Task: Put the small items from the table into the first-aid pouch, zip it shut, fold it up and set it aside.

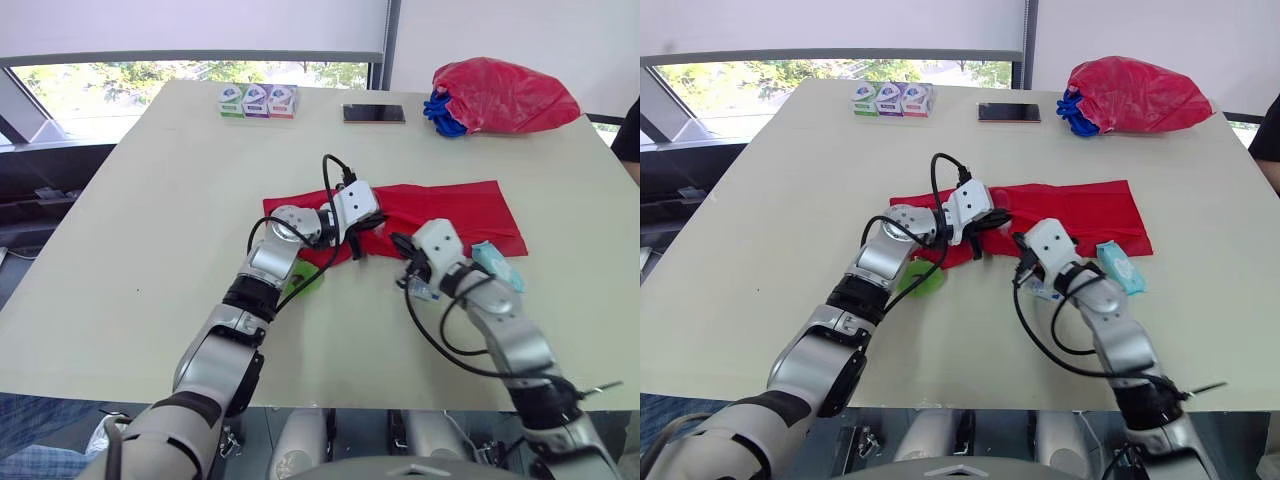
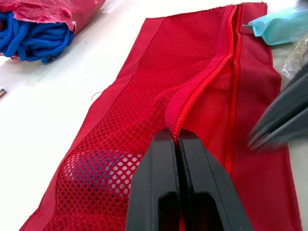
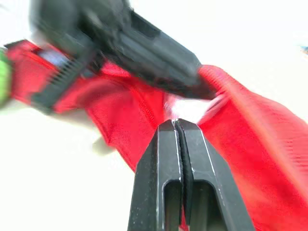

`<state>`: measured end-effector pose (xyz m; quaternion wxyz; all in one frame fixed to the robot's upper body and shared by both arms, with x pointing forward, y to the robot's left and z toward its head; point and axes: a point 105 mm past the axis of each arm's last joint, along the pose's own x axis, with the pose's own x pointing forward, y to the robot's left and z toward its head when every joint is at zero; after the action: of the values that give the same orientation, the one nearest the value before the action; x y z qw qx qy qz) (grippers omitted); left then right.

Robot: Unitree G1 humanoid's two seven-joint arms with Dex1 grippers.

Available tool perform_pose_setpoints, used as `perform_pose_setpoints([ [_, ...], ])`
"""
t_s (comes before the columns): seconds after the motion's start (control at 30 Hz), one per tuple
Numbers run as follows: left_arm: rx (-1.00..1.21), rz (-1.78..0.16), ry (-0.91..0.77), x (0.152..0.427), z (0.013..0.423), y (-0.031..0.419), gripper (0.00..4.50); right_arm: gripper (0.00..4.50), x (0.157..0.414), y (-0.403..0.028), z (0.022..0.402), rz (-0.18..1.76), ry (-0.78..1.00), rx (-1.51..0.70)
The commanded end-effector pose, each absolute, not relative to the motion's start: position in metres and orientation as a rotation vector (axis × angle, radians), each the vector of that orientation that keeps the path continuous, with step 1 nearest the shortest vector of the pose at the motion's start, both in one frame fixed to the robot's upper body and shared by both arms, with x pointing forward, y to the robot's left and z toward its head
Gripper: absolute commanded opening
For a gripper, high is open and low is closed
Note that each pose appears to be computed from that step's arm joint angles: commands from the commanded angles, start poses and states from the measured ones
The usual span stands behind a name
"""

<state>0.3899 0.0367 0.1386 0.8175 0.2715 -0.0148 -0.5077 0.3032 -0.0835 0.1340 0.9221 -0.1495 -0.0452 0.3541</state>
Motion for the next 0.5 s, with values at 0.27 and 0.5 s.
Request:
perform_pose_setpoints([
  [0.27, 0.587, -1.07, -0.069, 0.399, 0.151, 0.052, 0.0, 1.55, 0.214, -0.196, 0.168, 0.818, 0.003, -0.24],
  [0.5, 0.608, -1.094, -0.056, 0.402, 0.147, 0.056, 0.0, 4.45, 0.17, -0.255, 0.193, 0.755, 0.049, -0.285],
])
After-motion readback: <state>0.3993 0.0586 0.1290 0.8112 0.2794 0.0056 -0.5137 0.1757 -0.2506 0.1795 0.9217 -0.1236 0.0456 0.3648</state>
